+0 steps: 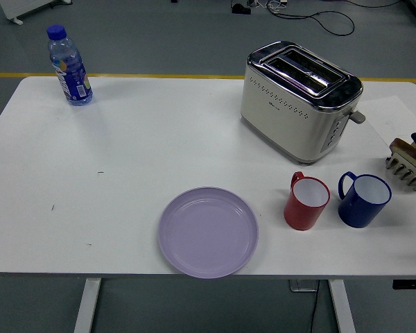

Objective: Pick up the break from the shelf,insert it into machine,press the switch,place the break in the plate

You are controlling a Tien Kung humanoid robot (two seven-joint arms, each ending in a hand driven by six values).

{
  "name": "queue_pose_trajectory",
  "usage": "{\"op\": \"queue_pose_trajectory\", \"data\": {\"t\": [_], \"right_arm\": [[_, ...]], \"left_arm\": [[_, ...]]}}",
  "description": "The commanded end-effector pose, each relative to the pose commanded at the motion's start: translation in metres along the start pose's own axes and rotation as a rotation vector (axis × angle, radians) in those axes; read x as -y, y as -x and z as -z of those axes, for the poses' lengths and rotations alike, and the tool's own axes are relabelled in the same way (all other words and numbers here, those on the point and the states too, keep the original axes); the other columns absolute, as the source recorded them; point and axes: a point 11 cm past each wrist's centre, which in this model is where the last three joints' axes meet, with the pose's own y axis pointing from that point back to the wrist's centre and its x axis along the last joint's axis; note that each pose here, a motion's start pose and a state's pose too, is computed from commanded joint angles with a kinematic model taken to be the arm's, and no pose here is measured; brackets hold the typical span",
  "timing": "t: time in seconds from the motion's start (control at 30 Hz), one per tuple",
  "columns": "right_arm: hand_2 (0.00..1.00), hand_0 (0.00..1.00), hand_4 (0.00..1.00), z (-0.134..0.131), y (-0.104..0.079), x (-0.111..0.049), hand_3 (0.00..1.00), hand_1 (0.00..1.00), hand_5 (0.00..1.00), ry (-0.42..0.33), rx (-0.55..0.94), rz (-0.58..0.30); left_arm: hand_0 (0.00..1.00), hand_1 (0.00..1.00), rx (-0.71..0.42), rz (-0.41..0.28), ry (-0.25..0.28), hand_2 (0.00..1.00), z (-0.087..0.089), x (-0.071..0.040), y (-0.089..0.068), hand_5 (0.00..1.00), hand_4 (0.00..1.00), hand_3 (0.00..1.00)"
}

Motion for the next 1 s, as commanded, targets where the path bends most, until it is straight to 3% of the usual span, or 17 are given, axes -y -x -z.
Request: {"op": "queue_pose_trajectory", "data": {"t": [0.1, 0.43, 0.73, 1.0], "right_arm": [[0.951, 0.986, 0.876, 0.000, 0.002, 0.000, 0.943, 0.916, 0.091, 0.001, -0.047, 0.000], [0.949, 0.986, 0.866, -0.002, 0.018, 0.008, 0.936, 0.919, 0.096, 0.005, -0.466, -0.029], [0.947, 0.989, 0.861, 0.008, 0.031, 0.013, 0.933, 0.918, 0.099, -0.039, -0.830, -0.086], [0.946, 0.985, 0.857, 0.003, 0.044, 0.020, 0.931, 0.916, 0.105, -0.011, -0.834, -0.067]], "left_arm": [[0.612, 0.479, 0.000, 0.000, -0.001, 0.458, 0.000, 0.000, 0.000, 0.935, 0.317, 0.563], [0.613, 0.479, 0.003, 0.000, -0.001, 0.454, 0.000, 0.000, 0.000, 0.934, 0.318, 0.562], [0.611, 0.479, 0.005, 0.000, -0.002, 0.452, -0.001, 0.000, 0.000, 0.933, 0.319, 0.563], [0.612, 0.477, 0.007, 0.000, -0.002, 0.450, -0.001, 0.000, 0.000, 0.932, 0.320, 0.562]]}}
